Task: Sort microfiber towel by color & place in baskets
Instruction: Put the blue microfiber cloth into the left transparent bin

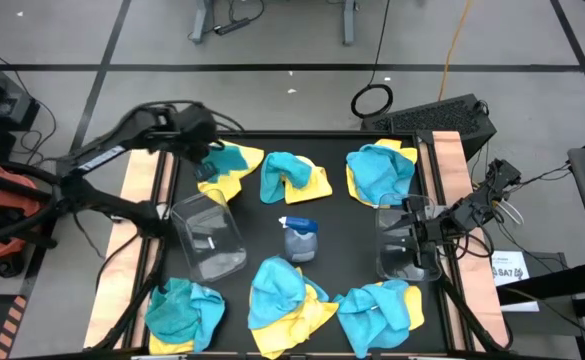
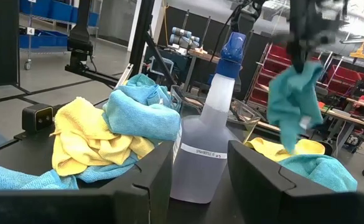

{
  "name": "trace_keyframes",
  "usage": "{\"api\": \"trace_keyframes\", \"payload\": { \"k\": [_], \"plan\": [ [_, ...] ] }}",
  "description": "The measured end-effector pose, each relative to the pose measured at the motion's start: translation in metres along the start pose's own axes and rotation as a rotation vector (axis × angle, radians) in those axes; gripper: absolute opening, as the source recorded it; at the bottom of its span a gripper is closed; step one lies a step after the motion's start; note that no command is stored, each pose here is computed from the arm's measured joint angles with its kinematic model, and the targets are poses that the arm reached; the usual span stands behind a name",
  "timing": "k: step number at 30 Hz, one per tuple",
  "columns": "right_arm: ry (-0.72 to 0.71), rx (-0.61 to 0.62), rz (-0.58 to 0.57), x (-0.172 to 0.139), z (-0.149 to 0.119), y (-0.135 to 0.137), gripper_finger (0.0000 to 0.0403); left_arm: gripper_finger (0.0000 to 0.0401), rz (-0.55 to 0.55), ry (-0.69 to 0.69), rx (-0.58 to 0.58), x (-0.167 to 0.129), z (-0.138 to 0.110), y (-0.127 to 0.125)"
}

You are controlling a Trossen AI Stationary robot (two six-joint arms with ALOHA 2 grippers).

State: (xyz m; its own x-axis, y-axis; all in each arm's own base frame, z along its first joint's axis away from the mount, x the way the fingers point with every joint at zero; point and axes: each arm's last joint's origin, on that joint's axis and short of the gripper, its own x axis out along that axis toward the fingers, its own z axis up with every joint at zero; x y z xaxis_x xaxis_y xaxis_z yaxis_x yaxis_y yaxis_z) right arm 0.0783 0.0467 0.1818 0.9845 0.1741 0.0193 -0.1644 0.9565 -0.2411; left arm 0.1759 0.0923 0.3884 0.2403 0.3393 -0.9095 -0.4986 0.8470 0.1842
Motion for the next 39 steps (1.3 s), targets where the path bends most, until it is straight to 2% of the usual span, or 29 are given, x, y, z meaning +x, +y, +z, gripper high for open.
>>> {"api": "trace_keyframes", "payload": {
  "k": [5,10,14,18,23,27,33,39],
  "plan": [
    [0.0,0.0,0.0,0.0,0.0,0.0,0.0146,0.0002,-0.095,-0.149,0.019,-0.057,-0.012,-0.002],
    [0.0,0.0,0.0,0.0,0.0,0.0,0.0146,0.0002,-0.284,-0.299,0.07,-0.101,-0.032,-0.004],
    [0.0,0.0,0.0,0.0,0.0,0.0,0.0146,0.0002,-0.429,-0.367,0.117,-0.12,-0.049,-0.005],
    [0.0,0.0,0.0,0.0,0.0,0.0,0.0146,0.0002,-0.484,-0.383,0.103,-0.128,-0.061,-0.004],
    [0.0,0.0,0.0,0.0,0.0,0.0,0.0146,0.0002,-0.515,-0.343,0.087,-0.125,-0.063,-0.009],
    [0.0,0.0,0.0,0.0,0.0,0.0,0.0146,0.0002,-0.531,-0.271,0.122,-0.111,-0.058,-0.02],
    [0.0,0.0,0.0,0.0,0.0,0.0,0.0146,0.0001,-0.553,-0.054,0.135,-0.071,-0.051,-0.046],
    [0.0,0.0,0.0,0.0,0.0,0.0,0.0146,0.0001,-0.564,0.147,0.165,-0.029,-0.062,-0.074]
  ]
}}
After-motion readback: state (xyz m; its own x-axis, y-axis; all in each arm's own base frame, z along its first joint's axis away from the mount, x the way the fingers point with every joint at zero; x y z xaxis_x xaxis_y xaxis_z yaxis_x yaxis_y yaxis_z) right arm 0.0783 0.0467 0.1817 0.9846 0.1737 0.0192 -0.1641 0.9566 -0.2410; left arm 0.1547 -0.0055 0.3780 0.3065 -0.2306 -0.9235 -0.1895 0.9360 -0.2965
